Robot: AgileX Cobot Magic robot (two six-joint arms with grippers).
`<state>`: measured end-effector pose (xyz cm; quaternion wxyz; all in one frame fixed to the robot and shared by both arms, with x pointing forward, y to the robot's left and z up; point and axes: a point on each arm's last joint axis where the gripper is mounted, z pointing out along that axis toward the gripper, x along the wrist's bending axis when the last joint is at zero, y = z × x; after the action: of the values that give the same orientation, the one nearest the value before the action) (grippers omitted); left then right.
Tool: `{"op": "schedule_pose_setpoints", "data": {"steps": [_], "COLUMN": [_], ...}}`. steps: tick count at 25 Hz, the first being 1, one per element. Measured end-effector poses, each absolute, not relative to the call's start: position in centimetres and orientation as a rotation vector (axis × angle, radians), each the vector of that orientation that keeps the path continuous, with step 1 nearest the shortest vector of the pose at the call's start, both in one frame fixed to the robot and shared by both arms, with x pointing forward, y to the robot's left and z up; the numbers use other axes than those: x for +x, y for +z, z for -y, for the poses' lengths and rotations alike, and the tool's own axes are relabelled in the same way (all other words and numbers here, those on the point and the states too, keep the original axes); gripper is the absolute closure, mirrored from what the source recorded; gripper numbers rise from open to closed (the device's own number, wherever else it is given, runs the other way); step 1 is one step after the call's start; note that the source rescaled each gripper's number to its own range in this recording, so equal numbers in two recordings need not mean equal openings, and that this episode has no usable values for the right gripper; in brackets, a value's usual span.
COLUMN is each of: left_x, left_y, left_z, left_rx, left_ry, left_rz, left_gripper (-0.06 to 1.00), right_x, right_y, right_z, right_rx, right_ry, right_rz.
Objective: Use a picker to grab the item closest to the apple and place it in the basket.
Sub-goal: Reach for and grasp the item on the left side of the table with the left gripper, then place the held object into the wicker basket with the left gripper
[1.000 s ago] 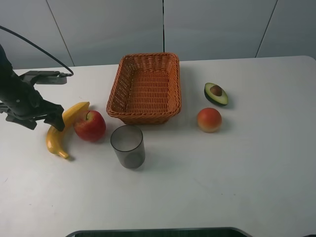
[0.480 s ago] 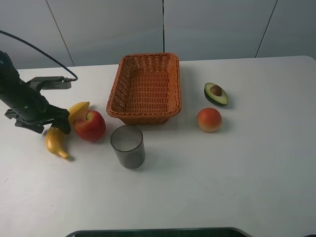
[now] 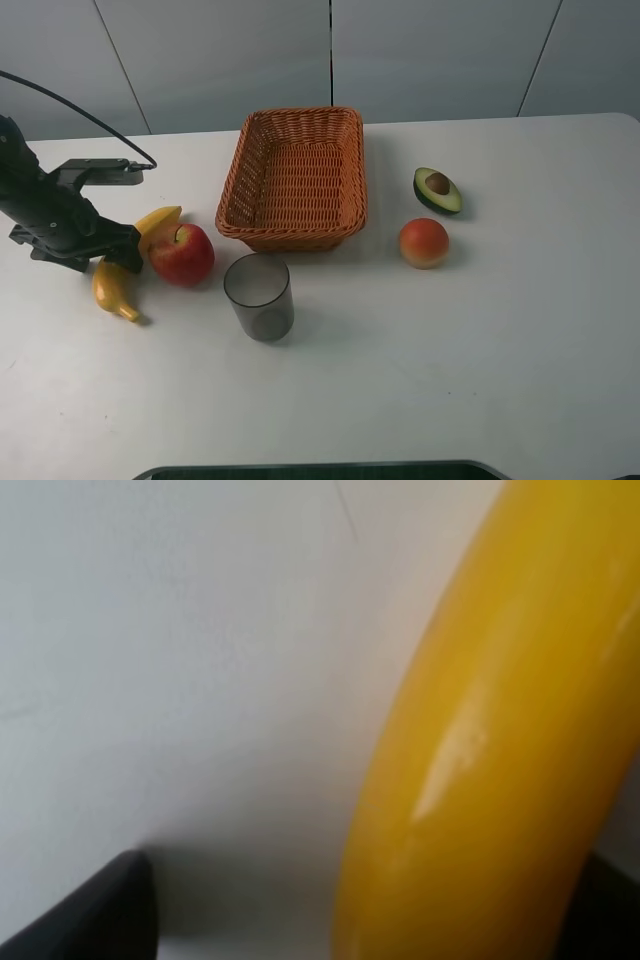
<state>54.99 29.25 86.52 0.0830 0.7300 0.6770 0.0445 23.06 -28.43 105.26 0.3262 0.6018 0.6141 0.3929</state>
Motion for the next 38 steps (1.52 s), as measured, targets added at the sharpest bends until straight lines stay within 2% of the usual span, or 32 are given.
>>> {"op": "schedule_pose_setpoints", "data": {"steps": [2,3,4,5,33,38], "left_x": [55.0,55.0,55.0,55.0,55.1,55.1], "left_y": [86.5,86.5,86.5,86.5,86.6,89.0], "left_z": [-29.3,-29.3,-29.2,-29.2,-29.1,-29.1], "left_rx": [2.179,2.178,2.169,2.166,2.136,2.103], "left_ry": [0.133,0.133,0.129,0.131,0.127,0.194], "left_rz": [-2.021,-2.023,-2.028,-2.029,-2.042,-2.002], "left_gripper": [0.28,0.52,0.82,0.94,0.93,0.93], "right_x": [23.1,23.1,23.1,23.1,23.1,23.1], "right_y": [105.3,105.3,105.3,105.3,105.3,105.3], "right_z": [28.4,28.4,28.4,28.4,28.4,28.4], "right_rx": [1.577,1.577,1.577,1.577,1.577,1.577], "right_ry": [1.029,1.029,1.029,1.029,1.029,1.029], "right_rz": [-1.609,-1.609,-1.609,-1.609,-1.609,-1.609]}}
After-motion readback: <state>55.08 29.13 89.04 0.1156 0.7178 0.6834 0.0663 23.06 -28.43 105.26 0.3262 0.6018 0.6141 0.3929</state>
